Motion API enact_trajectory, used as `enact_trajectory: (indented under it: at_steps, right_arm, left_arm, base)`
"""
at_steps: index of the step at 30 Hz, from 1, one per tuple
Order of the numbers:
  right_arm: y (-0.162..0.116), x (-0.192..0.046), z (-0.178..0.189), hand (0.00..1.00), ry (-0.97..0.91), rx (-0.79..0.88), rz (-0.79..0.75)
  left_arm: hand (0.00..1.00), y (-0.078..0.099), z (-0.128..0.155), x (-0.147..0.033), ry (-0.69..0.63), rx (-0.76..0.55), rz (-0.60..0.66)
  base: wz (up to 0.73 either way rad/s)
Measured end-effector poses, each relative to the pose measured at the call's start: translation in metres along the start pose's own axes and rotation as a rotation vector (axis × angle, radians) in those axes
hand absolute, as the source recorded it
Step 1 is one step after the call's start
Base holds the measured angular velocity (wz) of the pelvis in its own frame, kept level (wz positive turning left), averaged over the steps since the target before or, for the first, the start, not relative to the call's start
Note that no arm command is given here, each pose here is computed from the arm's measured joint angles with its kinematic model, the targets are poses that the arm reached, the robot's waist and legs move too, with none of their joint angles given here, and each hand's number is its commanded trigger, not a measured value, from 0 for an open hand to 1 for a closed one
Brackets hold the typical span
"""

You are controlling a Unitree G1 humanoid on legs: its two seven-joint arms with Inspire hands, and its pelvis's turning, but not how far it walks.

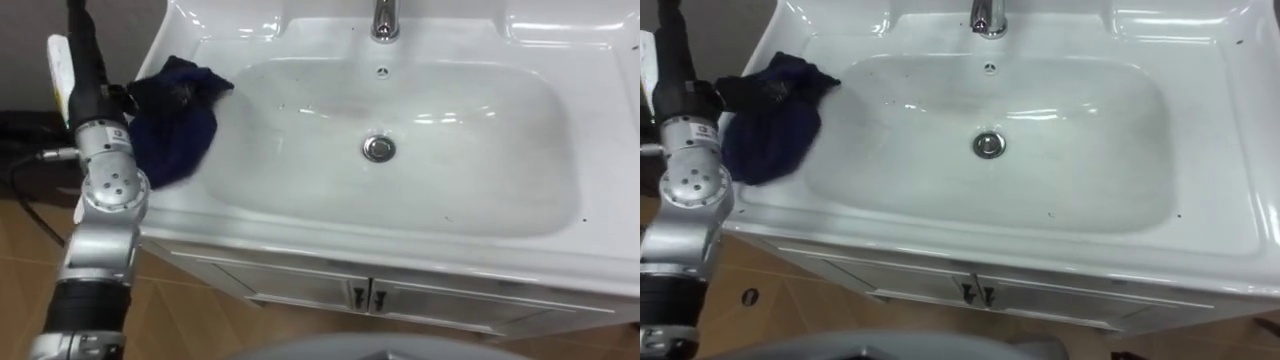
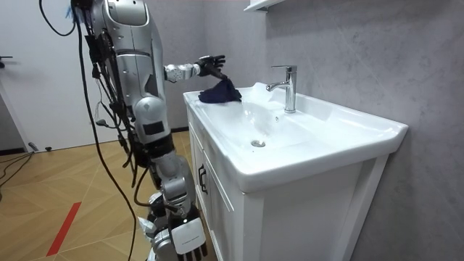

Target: Wipe basin

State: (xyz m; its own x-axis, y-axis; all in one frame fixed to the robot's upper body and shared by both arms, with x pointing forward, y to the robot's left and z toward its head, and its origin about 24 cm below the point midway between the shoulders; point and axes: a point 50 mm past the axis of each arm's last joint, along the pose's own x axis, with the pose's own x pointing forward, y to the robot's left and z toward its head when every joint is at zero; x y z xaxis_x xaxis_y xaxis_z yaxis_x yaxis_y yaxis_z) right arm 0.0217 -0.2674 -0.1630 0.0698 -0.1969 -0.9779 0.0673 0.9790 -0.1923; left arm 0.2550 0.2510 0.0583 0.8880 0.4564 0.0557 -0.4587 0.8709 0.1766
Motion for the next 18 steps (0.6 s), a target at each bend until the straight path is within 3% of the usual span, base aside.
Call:
enact_trajectory:
  at_steps: [11,18]
  right_arm:
    - [0.000,0.000,0.002,0.00,-0.012,0.013,-0.022]
    - [-0.001,0.000,0.002,0.00,-0.028,0.020,-0.026]
  left_arm:
    - [0.00,0.002,-0.015,-0.006,0.183,-0.453,-0.045]
    - [0.00,0.007,-0.017,-0.007,0.191,-0.545,-0.105]
  base:
    - [0.02]
    - [-0.04]
